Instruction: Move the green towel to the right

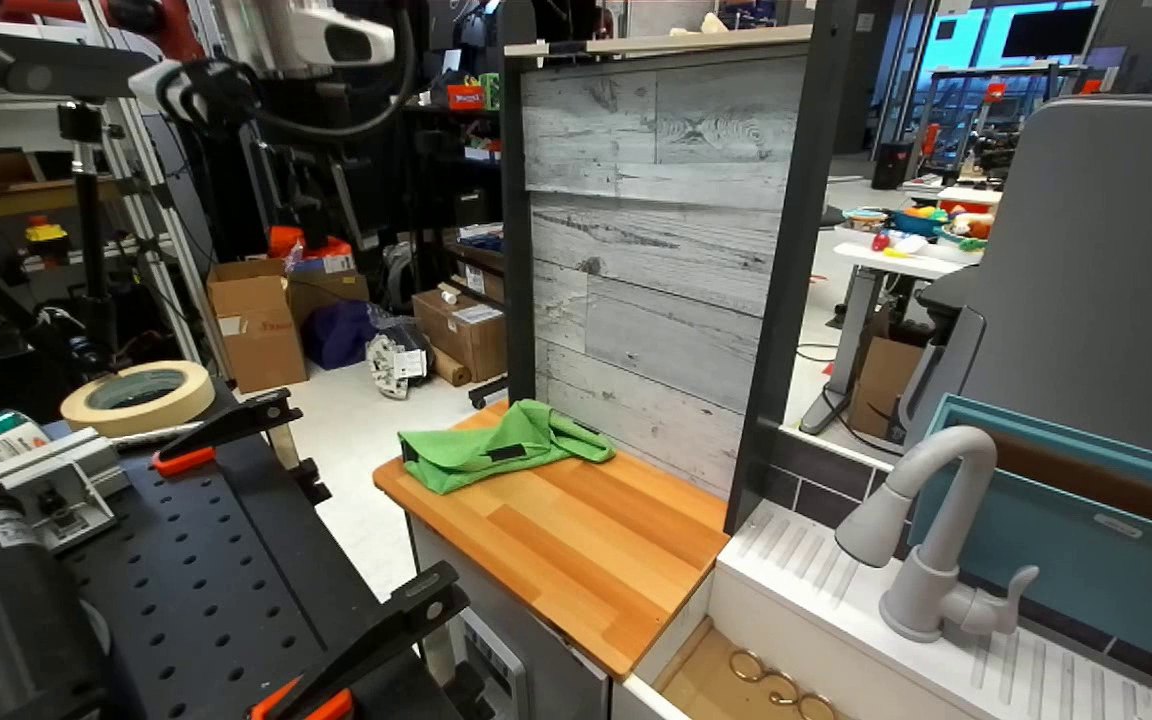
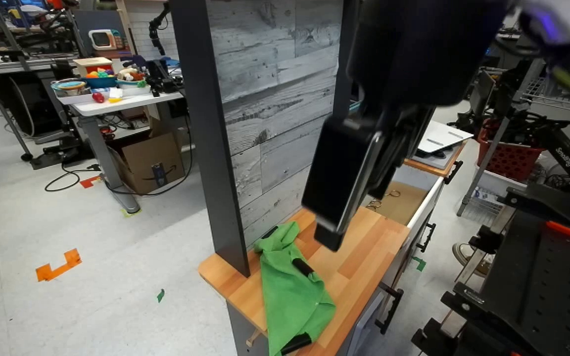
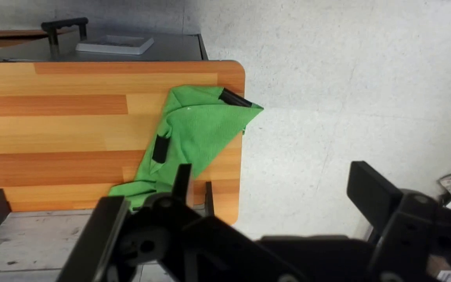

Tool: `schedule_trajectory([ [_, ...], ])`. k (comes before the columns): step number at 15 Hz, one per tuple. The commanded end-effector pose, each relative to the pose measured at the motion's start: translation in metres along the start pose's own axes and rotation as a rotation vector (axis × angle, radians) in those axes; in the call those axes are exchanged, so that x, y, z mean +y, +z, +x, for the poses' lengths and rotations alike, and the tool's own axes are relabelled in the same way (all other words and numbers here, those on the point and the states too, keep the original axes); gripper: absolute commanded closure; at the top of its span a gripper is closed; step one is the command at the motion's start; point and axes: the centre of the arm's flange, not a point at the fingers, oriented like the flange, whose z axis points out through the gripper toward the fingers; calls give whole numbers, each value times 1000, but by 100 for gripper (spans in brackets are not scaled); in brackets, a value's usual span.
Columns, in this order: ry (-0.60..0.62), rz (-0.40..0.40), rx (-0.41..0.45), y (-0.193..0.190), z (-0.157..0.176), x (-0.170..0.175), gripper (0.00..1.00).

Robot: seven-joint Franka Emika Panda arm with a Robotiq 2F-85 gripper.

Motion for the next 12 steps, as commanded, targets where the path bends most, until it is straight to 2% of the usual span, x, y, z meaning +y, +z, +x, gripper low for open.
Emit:
schedule_trajectory([
  [1,-15,-20,-19,66,26,-13,0],
  [2,-2,-44,-21,83,29,-13,0],
  [3,-13,-24,-35,47,7,-1,0],
  [5,-9,-42,-49,71,12,-1,0],
  [8,-10,-44,-50,79,18,-3,0],
  [10,-21,-112,-15,79,15,-2,0],
  [12,-27,-142,-44,99,18,1,0],
])
